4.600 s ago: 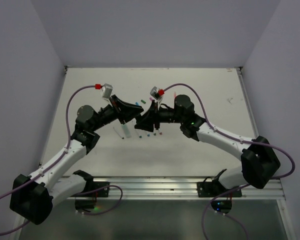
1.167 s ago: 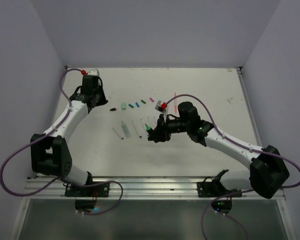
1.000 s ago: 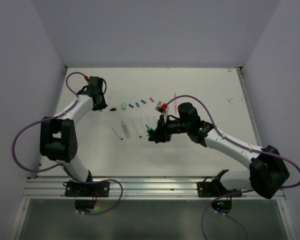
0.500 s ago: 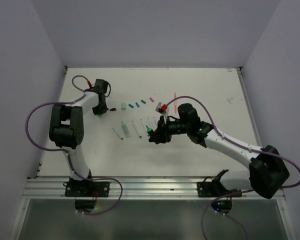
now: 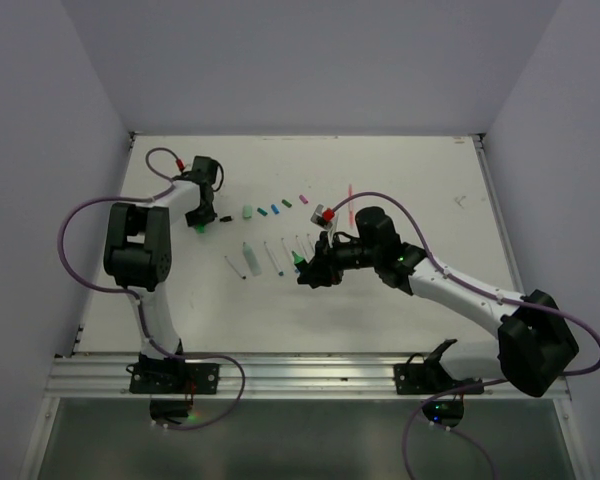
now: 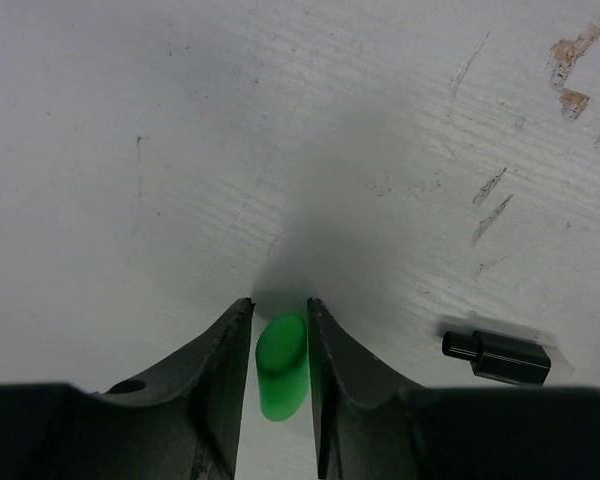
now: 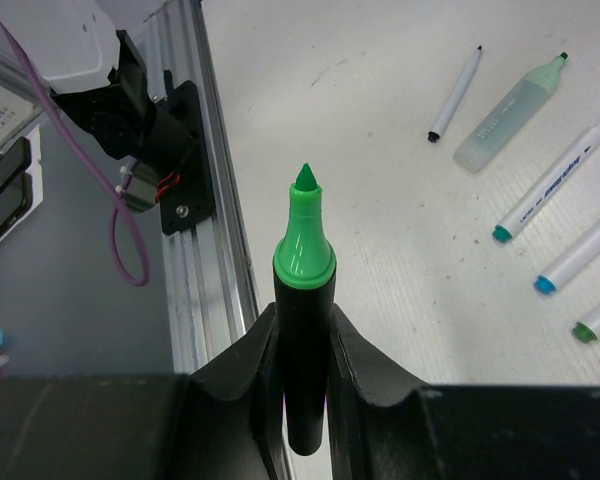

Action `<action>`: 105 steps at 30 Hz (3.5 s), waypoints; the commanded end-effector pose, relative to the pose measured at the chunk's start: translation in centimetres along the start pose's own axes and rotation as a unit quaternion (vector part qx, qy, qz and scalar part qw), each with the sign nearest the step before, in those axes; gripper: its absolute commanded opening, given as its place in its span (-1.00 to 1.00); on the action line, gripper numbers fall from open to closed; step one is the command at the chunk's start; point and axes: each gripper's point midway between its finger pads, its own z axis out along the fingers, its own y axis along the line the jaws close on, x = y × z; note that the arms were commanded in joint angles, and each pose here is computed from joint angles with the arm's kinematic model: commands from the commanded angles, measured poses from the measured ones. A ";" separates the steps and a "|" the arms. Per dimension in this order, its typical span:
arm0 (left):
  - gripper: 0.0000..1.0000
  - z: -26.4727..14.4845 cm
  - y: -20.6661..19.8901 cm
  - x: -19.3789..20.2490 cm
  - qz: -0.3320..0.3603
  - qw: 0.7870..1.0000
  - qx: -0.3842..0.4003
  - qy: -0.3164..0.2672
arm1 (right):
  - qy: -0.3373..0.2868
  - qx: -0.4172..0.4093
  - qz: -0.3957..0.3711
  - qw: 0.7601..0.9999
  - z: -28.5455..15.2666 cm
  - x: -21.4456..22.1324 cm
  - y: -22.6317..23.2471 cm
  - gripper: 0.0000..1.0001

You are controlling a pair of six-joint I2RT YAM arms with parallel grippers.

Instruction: Open the pen caps

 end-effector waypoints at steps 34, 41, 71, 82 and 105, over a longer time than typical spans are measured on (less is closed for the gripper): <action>1.00 -23.0 7.8 -10.1 -0.086 0.944 0.096 -0.304 | 0.023 0.081 0.079 0.993 14.0 -1.8 -0.4 -0.87; 1.00 -23.1 10.8 -5.7 -0.100 0.933 0.080 -0.336 | 0.036 0.109 0.111 0.987 21.1 -1.0 -2.7 -0.84; 1.00 -22.5 10.9 -5.0 -0.095 0.933 0.090 -0.334 | -0.006 0.147 0.143 0.979 26.6 1.5 -6.7 -0.27; 1.00 -22.2 10.9 -5.0 -0.094 0.934 0.090 -0.332 | -0.025 0.163 0.118 0.979 24.4 -0.6 -5.9 -0.20; 1.00 -22.0 11.1 -4.8 -0.098 0.935 0.085 -0.331 | -0.039 0.466 0.048 0.882 4.0 -9.7 -15.6 0.11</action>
